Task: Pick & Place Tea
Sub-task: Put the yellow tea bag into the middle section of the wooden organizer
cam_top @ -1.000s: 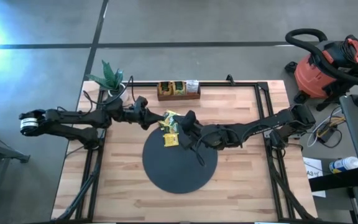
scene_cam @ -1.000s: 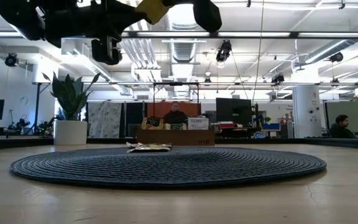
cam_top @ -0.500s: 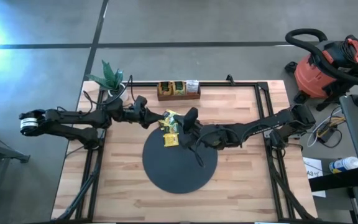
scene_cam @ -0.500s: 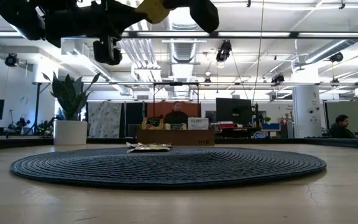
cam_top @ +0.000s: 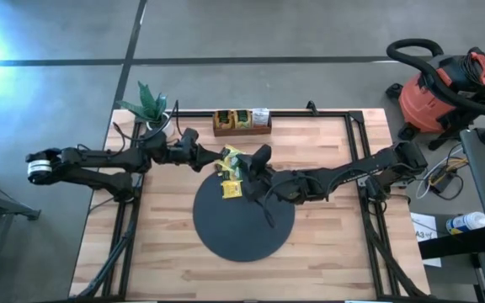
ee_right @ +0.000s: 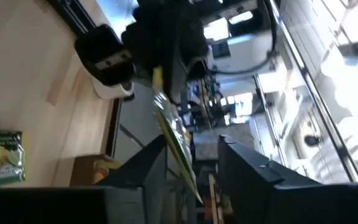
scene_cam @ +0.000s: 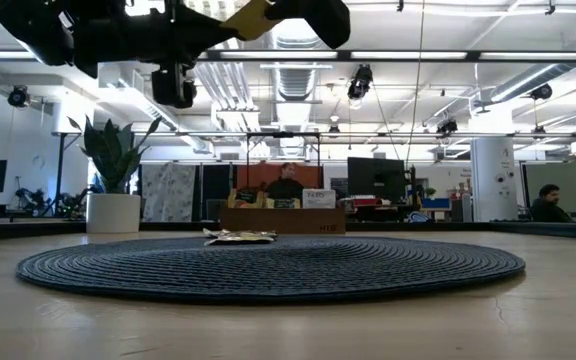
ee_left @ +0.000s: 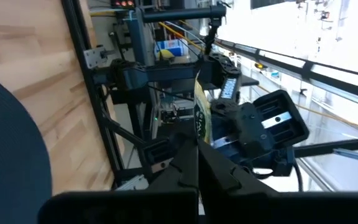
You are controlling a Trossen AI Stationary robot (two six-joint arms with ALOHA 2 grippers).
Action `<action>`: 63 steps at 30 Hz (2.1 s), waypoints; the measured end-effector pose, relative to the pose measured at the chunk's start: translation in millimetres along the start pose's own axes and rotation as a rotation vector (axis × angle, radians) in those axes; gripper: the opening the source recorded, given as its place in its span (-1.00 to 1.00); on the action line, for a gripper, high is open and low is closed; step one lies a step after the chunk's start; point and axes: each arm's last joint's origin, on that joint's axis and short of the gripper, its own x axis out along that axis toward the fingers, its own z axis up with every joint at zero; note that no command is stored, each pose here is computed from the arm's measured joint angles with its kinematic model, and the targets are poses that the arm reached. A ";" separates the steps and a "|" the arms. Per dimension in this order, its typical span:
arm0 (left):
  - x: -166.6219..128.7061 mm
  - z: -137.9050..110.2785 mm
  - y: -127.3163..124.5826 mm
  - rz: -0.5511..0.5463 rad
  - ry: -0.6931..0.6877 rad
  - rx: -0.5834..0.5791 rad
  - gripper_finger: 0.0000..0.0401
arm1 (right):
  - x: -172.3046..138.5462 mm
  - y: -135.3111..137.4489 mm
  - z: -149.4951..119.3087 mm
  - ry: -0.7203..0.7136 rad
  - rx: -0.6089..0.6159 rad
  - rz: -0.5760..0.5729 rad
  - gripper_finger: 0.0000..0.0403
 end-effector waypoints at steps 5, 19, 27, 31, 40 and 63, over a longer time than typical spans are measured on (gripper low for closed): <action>-1.3 3.8 3.2 0.030 -0.014 0.034 -1.00 | -3.8 0.8 -1.3 0.084 0.080 -0.031 -0.13; -6.3 8.9 9.8 0.148 0.009 0.249 -1.00 | -34.0 17.9 -59.3 0.519 0.883 0.256 -0.18; 12.7 4.4 -29.8 0.510 0.338 0.633 -1.00 | -19.5 -6.7 -69.0 0.463 1.109 0.487 -0.25; 18.2 -2.6 -49.4 0.690 0.486 0.880 -1.00 | -6.4 -20.8 -80.1 0.467 1.166 0.478 -0.29; 45.1 -28.0 -61.3 0.710 0.678 1.335 -1.00 | 1.7 -42.7 -78.8 0.285 0.951 0.601 -0.37; 96.9 -2.4 -62.2 0.806 0.711 1.512 -1.00 | 0.6 -53.1 -76.0 0.233 0.956 0.684 -0.65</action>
